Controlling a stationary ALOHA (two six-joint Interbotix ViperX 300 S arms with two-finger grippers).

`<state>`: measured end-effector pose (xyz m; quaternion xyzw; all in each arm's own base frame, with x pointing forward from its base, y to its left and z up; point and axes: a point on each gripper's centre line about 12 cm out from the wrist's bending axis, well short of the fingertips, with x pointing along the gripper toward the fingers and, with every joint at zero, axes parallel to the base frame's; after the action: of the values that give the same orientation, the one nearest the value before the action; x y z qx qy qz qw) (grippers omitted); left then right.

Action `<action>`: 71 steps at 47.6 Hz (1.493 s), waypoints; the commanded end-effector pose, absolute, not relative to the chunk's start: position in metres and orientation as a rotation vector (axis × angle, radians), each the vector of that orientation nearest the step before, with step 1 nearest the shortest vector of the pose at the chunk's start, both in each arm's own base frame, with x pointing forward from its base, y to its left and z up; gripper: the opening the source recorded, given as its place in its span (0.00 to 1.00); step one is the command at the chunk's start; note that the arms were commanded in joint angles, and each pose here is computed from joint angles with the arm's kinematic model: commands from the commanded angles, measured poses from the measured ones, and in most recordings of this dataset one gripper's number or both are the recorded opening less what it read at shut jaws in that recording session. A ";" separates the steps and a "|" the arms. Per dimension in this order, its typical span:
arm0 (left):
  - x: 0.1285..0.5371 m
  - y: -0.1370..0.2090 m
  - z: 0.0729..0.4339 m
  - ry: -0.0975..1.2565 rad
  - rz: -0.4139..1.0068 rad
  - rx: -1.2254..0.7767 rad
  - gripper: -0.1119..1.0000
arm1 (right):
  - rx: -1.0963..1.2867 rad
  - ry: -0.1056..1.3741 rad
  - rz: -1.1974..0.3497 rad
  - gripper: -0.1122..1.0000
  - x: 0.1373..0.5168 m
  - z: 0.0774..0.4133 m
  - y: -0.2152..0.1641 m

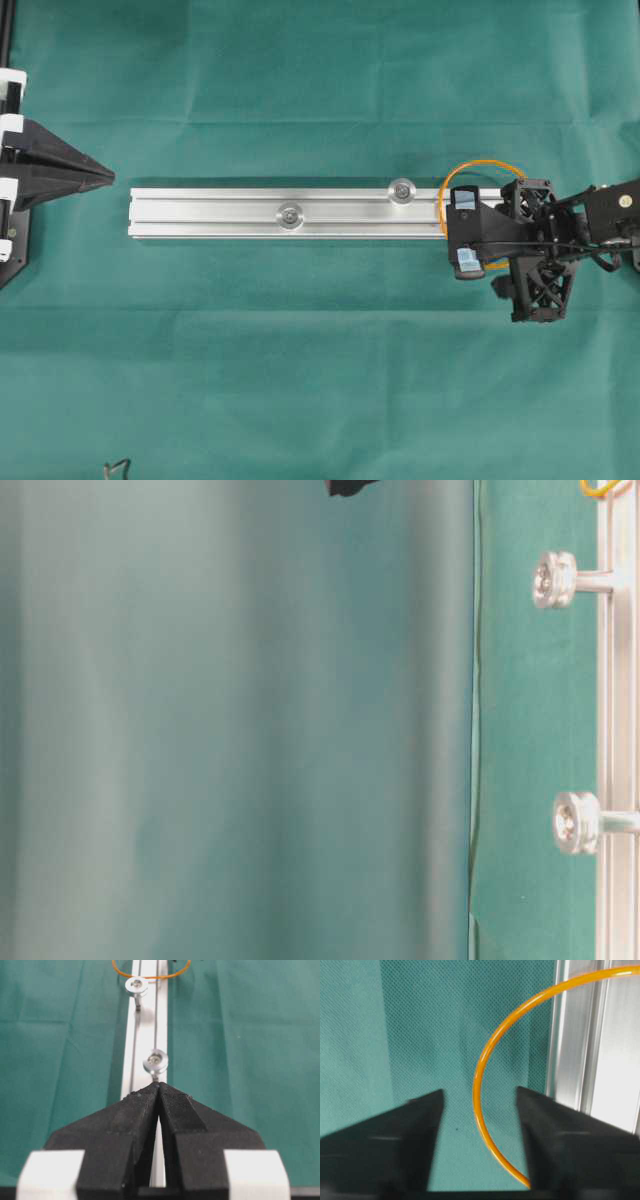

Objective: Hook the rubber onto the shaft.
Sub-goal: 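Close the right gripper on the orange rubber band, then lift the band and pull it left along the rail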

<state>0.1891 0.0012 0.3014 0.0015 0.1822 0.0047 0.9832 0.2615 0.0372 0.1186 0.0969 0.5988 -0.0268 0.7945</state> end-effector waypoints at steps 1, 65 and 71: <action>0.192 0.002 0.314 0.337 0.013 0.002 0.10 | 0.205 1.283 -0.054 0.52 0.263 0.122 0.038; 0.192 0.002 0.314 0.337 0.013 0.002 0.10 | 0.138 1.253 -0.045 0.16 0.278 0.197 0.035; 0.192 0.002 0.314 0.337 0.013 0.004 0.10 | 0.122 1.259 -0.050 0.16 0.279 0.211 0.034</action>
<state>0.1891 0.0012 0.3014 0.0015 0.1822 0.0047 0.9832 0.2746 0.0339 0.1921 0.0580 0.6038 -0.0251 0.7946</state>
